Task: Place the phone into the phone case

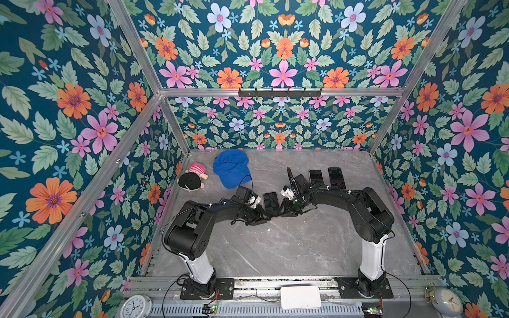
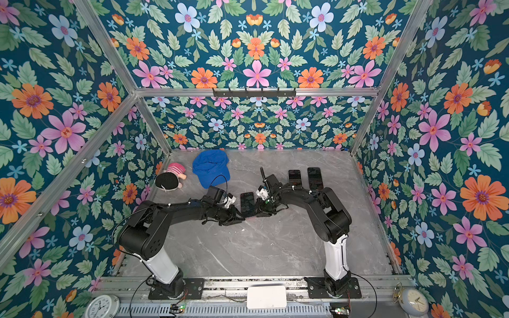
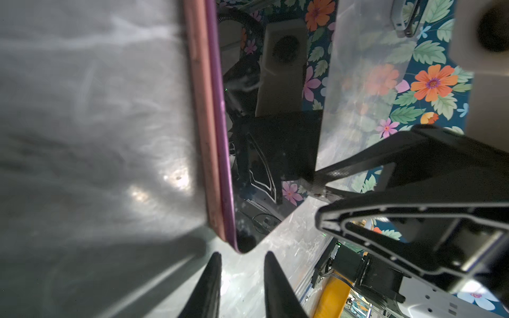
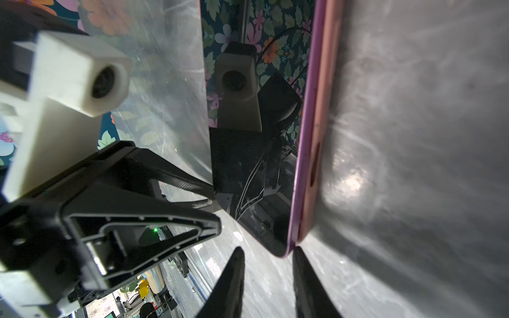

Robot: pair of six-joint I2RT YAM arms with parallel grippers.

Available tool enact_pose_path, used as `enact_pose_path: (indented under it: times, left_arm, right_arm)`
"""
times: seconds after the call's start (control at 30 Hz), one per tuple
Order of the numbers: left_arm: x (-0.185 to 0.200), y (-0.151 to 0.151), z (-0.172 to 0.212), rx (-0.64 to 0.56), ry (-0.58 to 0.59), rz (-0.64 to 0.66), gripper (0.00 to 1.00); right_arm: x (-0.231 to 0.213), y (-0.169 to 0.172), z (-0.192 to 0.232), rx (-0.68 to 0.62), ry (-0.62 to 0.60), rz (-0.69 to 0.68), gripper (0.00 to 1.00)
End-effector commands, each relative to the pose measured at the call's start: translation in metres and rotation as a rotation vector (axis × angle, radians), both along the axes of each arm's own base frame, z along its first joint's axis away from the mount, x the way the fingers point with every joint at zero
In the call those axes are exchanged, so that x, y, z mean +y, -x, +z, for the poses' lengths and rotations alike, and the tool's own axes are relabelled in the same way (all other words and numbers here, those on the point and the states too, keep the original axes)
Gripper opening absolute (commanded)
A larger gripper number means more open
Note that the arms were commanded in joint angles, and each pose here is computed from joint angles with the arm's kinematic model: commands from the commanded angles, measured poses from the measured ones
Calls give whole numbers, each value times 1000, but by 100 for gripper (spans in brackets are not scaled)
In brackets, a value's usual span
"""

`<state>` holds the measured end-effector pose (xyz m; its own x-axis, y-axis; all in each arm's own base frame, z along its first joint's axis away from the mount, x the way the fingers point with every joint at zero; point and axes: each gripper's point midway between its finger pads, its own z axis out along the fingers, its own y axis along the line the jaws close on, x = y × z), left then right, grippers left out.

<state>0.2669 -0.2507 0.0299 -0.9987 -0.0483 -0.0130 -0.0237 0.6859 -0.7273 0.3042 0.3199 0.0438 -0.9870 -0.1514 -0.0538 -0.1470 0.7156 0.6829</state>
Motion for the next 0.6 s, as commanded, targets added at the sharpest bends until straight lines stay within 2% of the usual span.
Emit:
enact_pose_path:
  times: [0.0,0.57]
  left_arm:
    - [4,-1,-4,-8,-30,-12,25]
    - [8,-12,-11,-3,-68,-23,5]
  right_arm:
    - [4,1,3,0,-20,2,31]
    - [12,5,-1,11,-35,12,30]
